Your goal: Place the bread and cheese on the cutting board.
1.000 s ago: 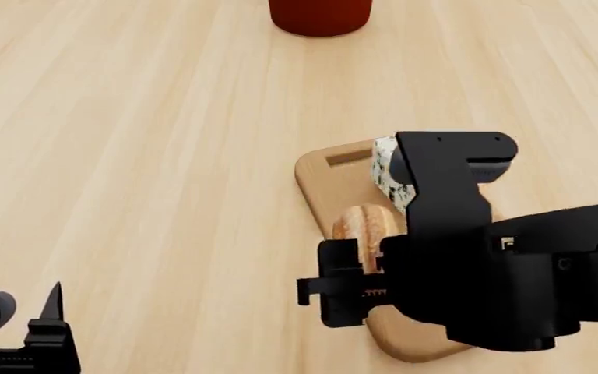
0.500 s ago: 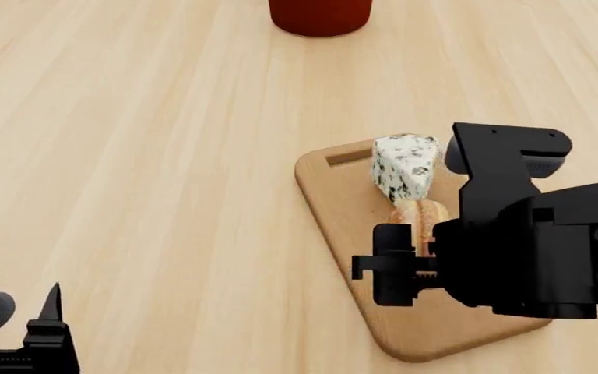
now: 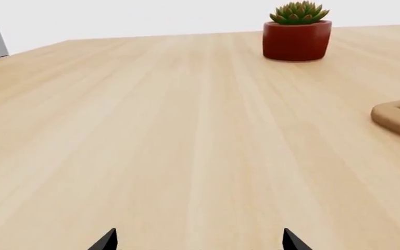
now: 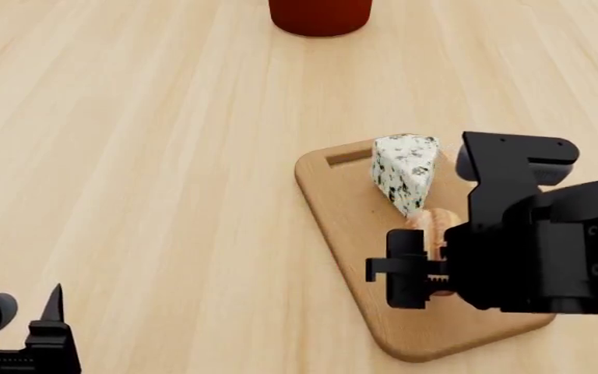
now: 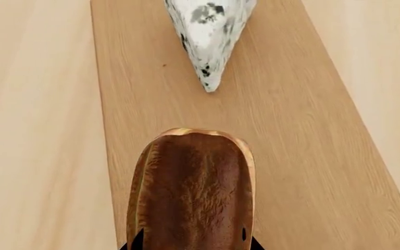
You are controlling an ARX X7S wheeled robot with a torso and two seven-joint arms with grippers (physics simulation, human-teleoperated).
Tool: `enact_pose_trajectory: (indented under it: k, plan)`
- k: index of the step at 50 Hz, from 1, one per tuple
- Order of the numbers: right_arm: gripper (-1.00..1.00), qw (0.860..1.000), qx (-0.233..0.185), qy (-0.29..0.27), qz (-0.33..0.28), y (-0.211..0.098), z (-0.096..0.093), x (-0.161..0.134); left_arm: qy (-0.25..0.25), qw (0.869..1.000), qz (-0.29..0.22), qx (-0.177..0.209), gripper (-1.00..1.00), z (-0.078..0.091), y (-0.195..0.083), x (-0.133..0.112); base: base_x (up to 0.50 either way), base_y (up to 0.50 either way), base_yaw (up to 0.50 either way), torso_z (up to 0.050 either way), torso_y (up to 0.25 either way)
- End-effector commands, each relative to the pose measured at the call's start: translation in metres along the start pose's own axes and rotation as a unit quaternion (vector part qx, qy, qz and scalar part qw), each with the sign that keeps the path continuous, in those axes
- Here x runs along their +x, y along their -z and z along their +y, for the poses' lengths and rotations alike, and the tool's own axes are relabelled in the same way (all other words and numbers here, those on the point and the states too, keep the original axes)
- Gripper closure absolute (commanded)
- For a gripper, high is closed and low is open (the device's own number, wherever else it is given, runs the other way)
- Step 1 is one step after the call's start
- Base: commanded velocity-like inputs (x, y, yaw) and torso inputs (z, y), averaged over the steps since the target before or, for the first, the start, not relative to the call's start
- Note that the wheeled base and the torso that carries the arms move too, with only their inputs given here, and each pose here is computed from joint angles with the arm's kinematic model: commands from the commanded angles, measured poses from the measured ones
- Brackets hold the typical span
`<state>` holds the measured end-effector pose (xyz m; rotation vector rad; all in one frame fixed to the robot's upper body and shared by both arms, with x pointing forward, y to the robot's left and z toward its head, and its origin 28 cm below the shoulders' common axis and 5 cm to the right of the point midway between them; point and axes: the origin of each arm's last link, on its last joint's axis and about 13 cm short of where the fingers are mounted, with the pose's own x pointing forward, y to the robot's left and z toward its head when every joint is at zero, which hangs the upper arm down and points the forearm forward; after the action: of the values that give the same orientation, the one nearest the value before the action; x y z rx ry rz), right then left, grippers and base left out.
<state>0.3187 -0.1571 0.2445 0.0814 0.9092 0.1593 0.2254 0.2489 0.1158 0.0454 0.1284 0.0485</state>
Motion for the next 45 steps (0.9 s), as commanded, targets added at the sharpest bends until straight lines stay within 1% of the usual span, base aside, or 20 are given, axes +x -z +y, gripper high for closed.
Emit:
enact_pose_trajectory:
  k: [1, 11, 17, 25, 39, 40, 45]
  plan:
    - [1.00, 1.000, -0.002, 0.003, -0.002, -0.007, -0.003, 0.006, 0.017, 1.000, -0.014, -0.012, -1.00, -0.002, -0.001, -0.001, 0.00, 0.00, 0.00, 0.000, 0.000]
    - [1.00, 1.000, 0.005, 0.006, -0.003, -0.015, -0.006, 0.018, 0.014, 1.000, -0.013, -0.011, -1.00, 0.000, -0.001, -0.001, 0.00, 0.00, 0.00, 0.000, 0.000]
    - [1.00, 1.000, 0.008, 0.005, 0.008, -0.010, -0.008, 0.028, 0.009, 1.000, -0.014, -0.012, -1.00, 0.002, -0.001, 0.000, 0.00, 0.00, 0.00, 0.000, 0.000]
    - [1.00, 1.000, 0.007, 0.002, 0.017, -0.003, -0.007, 0.036, 0.010, 1.000, -0.012, -0.011, -1.00, 0.001, -0.001, -0.001, 0.00, 0.00, 0.00, 0.000, 0.000]
    - [1.00, 1.000, 0.007, -0.003, 0.015, 0.000, -0.006, 0.033, 0.009, 1.000, -0.012, -0.012, -1.00, 0.002, -0.004, -0.002, 0.00, 0.00, 0.00, 0.000, 0.000]
    - [-1.00, 1.000, 0.008, -0.008, 0.020, 0.000, -0.006, 0.033, 0.009, 1.000, -0.012, -0.012, -1.00, 0.002, -0.004, -0.002, 0.00, 0.00, 0.00, 0.000, 0.000]
    - [-1.00, 1.000, 0.000, -0.003, 0.013, -0.001, -0.006, 0.029, 0.012, 1.000, -0.011, -0.011, -1.00, 0.001, -0.003, -0.002, 0.00, 0.00, 0.00, 0.000, 0.000]
